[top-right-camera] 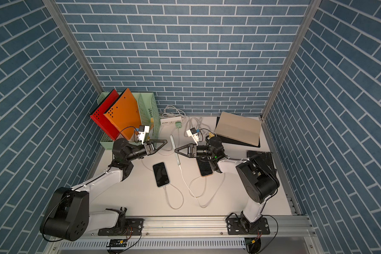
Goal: Unplug the charging cable from the phone
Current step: Pick up the phone at the center of the board.
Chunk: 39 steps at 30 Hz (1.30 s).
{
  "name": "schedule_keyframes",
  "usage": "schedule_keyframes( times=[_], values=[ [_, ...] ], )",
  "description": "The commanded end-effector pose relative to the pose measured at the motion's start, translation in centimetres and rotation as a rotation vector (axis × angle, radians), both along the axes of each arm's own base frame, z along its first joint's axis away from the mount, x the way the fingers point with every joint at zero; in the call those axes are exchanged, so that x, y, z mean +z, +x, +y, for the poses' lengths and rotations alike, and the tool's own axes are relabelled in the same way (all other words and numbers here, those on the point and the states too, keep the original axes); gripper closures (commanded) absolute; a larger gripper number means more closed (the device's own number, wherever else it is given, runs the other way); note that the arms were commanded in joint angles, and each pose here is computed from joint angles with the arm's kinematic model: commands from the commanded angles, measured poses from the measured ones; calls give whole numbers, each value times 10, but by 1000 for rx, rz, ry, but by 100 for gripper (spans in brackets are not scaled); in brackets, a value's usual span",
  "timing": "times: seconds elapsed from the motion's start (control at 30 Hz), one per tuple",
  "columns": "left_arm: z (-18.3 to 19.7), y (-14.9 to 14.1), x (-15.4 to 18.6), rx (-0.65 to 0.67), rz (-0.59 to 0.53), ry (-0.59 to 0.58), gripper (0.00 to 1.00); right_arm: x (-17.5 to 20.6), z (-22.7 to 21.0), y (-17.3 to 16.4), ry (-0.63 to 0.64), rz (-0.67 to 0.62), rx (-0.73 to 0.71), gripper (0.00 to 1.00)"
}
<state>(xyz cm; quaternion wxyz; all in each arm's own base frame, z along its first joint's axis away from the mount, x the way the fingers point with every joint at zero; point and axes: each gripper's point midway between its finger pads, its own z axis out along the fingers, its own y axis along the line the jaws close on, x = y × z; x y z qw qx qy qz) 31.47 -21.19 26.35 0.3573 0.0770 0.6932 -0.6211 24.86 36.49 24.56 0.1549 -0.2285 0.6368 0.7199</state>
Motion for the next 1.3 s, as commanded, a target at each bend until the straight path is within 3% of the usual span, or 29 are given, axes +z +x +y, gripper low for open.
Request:
schedule_keyframes(
  times=[0.0, 0.77, 1.1, 1.2, 1.27],
  values=[
    [-9, -7, 1, -52, -25, -4, 0, 18, 2, -9, 56, -63, 38, 63],
    [-26, -17, 1, -118, -46, 6, 2, 18, 13, -17, 57, -58, 69, 64],
    [-26, -17, -1, -118, -46, 14, 17, 11, 15, -14, 44, -37, 58, 64],
    [-26, -17, -1, -114, -48, 18, 26, 9, 14, -13, 39, -33, 56, 59],
    [-26, -16, -1, -111, -51, 22, 38, 8, 14, -14, 36, -31, 58, 52]
  ],
)
